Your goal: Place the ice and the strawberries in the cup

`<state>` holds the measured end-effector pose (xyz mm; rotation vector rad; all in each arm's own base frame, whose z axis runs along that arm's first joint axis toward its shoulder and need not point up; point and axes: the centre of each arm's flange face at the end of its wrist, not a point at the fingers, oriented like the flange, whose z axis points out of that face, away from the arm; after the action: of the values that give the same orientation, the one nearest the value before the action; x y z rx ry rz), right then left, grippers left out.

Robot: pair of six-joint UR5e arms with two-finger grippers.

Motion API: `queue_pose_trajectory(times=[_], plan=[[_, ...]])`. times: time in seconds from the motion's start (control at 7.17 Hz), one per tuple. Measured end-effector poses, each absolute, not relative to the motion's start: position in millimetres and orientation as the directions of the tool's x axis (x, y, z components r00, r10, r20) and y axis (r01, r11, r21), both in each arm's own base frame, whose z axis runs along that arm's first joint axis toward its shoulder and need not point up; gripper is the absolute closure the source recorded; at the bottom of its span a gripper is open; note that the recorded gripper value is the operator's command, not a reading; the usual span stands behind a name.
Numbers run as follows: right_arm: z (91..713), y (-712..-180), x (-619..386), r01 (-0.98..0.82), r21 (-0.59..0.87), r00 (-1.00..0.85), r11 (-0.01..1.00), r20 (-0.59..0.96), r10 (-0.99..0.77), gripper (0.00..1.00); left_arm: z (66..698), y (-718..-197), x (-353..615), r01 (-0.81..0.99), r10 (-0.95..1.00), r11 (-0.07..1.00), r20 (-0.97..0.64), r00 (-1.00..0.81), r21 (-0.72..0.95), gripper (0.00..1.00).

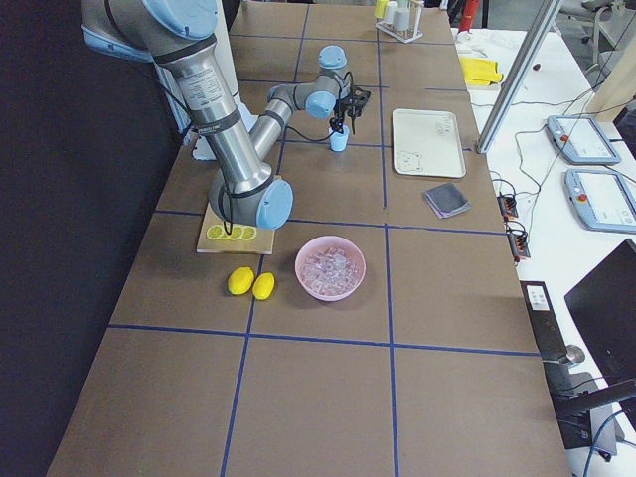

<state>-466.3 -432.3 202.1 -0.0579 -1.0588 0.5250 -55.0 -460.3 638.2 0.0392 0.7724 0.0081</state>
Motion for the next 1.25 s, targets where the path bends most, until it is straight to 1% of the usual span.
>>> queue_pose_trajectory(times=[0.28,0.56,0.84,1.25], plan=[[244,-448,-382,-0.394,-0.265,0.406,0.88,0.809,0.425,0.2,639,-460,-55,0.006,0.022,0.999,-0.697,0.716,0.038,0.0],[287,-442,-309,-0.356,-0.144,0.549,0.923,0.767,0.331,0.2,640,-460,-54,0.004,0.022,0.999,-0.697,0.717,0.036,0.0],[340,-441,-246,-0.275,-0.028,0.677,0.961,0.705,0.214,0.2,642,-460,-54,0.004,0.02,0.999,-0.697,0.717,0.033,0.0],[424,-437,-168,-0.128,0.071,0.794,0.989,0.605,0.06,0.19,642,-460,-53,0.001,0.022,0.999,-0.697,0.716,0.033,0.0]])
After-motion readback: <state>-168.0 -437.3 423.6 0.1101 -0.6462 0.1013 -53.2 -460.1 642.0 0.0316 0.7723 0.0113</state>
